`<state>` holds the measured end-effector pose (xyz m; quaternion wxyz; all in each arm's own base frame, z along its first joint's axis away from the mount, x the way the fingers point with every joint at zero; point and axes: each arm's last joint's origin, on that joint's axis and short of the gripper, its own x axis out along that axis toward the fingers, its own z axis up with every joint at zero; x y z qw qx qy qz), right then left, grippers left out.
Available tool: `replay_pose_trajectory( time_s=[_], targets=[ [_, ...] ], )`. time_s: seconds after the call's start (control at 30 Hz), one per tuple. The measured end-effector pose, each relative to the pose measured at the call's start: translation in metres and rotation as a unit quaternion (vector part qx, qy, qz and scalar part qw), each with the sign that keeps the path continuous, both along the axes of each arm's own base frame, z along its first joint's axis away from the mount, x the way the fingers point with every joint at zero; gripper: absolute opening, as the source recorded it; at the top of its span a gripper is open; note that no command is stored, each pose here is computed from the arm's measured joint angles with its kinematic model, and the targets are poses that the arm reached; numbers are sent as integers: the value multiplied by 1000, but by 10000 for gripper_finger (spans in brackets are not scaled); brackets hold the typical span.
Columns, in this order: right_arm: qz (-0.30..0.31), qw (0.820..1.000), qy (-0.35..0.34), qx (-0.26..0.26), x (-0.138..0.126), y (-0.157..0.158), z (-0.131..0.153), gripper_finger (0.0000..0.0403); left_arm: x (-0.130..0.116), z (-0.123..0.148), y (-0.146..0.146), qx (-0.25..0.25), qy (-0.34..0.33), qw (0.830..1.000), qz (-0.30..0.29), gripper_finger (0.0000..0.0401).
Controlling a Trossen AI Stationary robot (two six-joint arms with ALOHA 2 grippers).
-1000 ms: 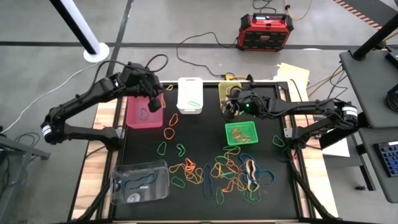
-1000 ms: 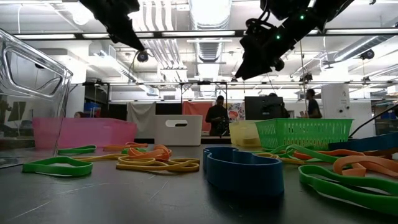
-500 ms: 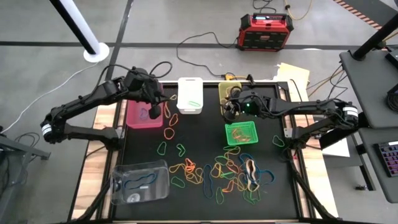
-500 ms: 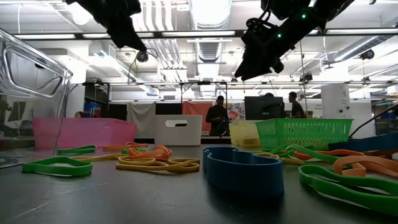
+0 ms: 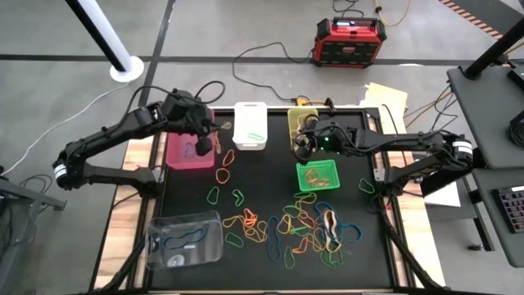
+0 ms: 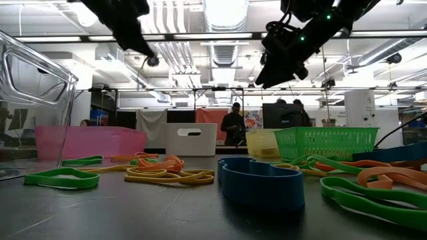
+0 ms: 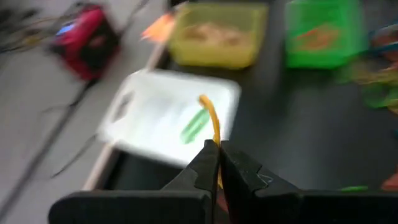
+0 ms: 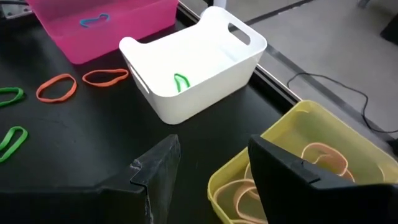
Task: Sort rubber bands into baskets
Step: Put the yellow rubber band into the pink bin
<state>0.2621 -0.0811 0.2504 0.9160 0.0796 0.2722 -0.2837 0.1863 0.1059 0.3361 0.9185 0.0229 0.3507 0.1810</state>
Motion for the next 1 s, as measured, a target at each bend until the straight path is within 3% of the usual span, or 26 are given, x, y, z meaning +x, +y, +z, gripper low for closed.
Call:
replay_pose_trajectory(
  time_s=[0.1,0.2,0.6,1.0],
  targets=[
    [-6,1000,7,6,-1,-2,0,187,-4,-5,6,51,46,995,71,0],
    [-14,1000,7,4,-1,-7,7,187,-5,-11,14,74,78,989,101,0],
    [-33,998,54,13,-7,-19,42,187,-2,-25,36,54,106,988,101,0],
    [-36,997,67,21,-9,-18,41,187,-4,-28,33,31,117,989,81,0]
  ],
)
